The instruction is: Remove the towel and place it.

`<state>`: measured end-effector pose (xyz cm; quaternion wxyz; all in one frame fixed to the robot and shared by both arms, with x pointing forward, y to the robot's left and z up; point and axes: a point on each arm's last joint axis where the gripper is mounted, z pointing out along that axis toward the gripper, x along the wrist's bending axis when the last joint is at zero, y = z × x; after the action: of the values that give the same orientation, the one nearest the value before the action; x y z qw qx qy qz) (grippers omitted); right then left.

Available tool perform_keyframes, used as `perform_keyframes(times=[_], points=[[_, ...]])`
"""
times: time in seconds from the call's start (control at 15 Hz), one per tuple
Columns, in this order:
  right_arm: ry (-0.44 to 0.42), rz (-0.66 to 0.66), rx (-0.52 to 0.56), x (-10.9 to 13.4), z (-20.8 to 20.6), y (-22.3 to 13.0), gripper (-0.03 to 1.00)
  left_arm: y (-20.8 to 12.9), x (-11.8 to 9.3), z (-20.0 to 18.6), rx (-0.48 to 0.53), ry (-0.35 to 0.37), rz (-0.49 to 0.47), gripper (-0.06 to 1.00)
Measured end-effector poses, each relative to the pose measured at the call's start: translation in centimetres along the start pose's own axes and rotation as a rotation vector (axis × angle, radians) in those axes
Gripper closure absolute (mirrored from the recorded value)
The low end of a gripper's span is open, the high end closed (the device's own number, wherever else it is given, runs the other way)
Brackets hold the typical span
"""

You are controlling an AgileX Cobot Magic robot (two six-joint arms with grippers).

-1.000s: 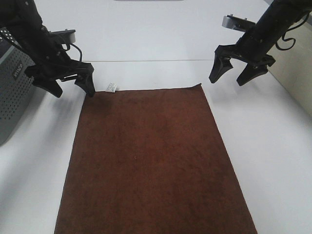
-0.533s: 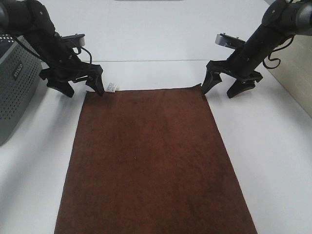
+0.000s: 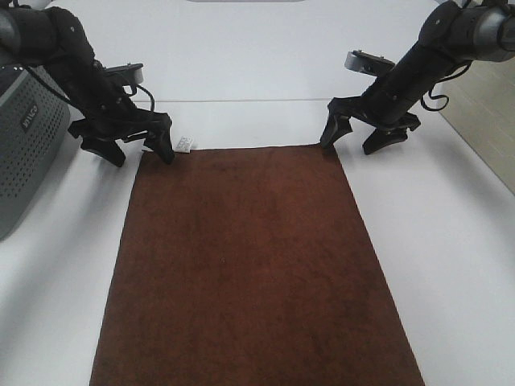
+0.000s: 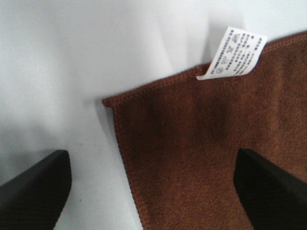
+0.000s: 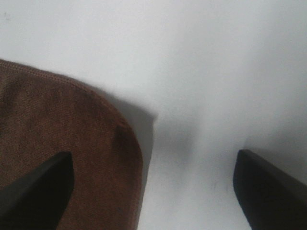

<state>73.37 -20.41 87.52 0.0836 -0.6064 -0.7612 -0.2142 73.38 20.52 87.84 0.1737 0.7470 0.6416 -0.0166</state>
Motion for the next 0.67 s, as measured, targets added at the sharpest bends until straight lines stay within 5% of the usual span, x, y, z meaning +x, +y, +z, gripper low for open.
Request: perform_keyframes(times=[0.4,0.53,0.67], points=[[-0.015,-0.016,-0.019,0.8,0.4,0.3,0.10,0.4,-0.1,0.1,-0.045,-0.017,-0.024,0.11],[-0.016,-0.043,-0.027,2.1,1.4,0.4,0.10,0.4,-0.4,0.2,-0.051,-0.049,-0.050,0.15],[-0.023,-0.096,-0.014,4.1,2.5,0.2,0.13,0.3,-1.3,0.8,-0.042,-0.092,-0.071,0.31]])
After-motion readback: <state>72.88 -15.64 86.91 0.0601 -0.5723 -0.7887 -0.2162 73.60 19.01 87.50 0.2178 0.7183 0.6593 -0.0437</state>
